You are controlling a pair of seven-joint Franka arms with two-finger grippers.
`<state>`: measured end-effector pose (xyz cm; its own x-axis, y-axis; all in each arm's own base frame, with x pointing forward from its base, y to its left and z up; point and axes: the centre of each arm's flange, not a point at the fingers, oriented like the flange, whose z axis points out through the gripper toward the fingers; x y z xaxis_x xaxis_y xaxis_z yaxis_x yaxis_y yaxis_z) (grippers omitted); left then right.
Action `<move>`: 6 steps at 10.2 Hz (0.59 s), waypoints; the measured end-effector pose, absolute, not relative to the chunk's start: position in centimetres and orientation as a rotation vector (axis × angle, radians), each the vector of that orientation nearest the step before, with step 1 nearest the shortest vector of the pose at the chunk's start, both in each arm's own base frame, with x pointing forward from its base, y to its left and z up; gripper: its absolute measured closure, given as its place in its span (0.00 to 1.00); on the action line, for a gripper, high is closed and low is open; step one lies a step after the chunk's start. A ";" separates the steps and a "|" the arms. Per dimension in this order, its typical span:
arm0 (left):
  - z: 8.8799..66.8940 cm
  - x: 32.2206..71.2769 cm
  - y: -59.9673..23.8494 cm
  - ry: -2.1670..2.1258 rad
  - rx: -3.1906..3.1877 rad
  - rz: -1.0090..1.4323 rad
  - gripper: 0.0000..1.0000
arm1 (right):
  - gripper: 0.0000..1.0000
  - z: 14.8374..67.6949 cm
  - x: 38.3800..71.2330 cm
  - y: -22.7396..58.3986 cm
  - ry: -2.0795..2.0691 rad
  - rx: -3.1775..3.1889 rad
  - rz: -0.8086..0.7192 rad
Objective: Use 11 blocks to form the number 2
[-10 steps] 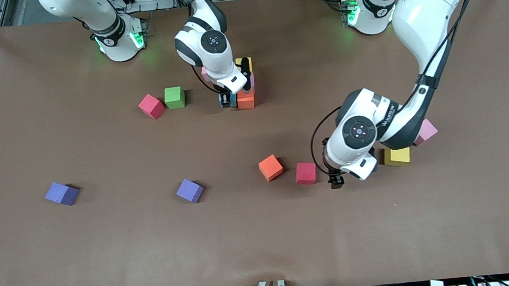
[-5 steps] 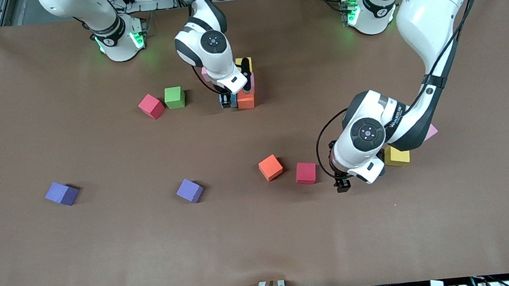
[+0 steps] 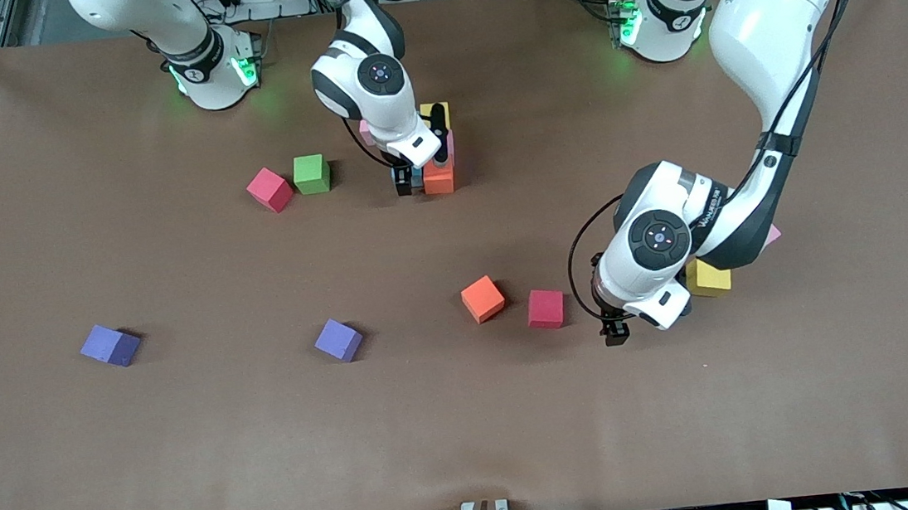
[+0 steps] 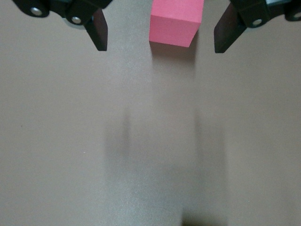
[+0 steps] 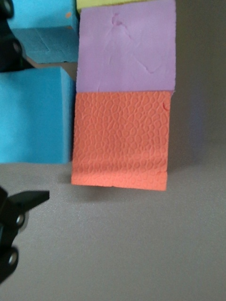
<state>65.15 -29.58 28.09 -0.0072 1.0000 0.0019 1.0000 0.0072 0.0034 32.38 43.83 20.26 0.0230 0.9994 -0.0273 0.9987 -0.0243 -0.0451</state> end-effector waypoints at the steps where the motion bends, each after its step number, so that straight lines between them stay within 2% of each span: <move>1: 28.1 65.1 -29.6 2.228 2.213 0.006 0.00 | 0.00 20.3 32.4 43.8 -2.185 -2.238 0.079; 6: 28.1 65.2 -29.5 2.229 2.213 0.009 0.00 | 0.00 20.3 32.5 43.8 -2.183 -2.240 0.076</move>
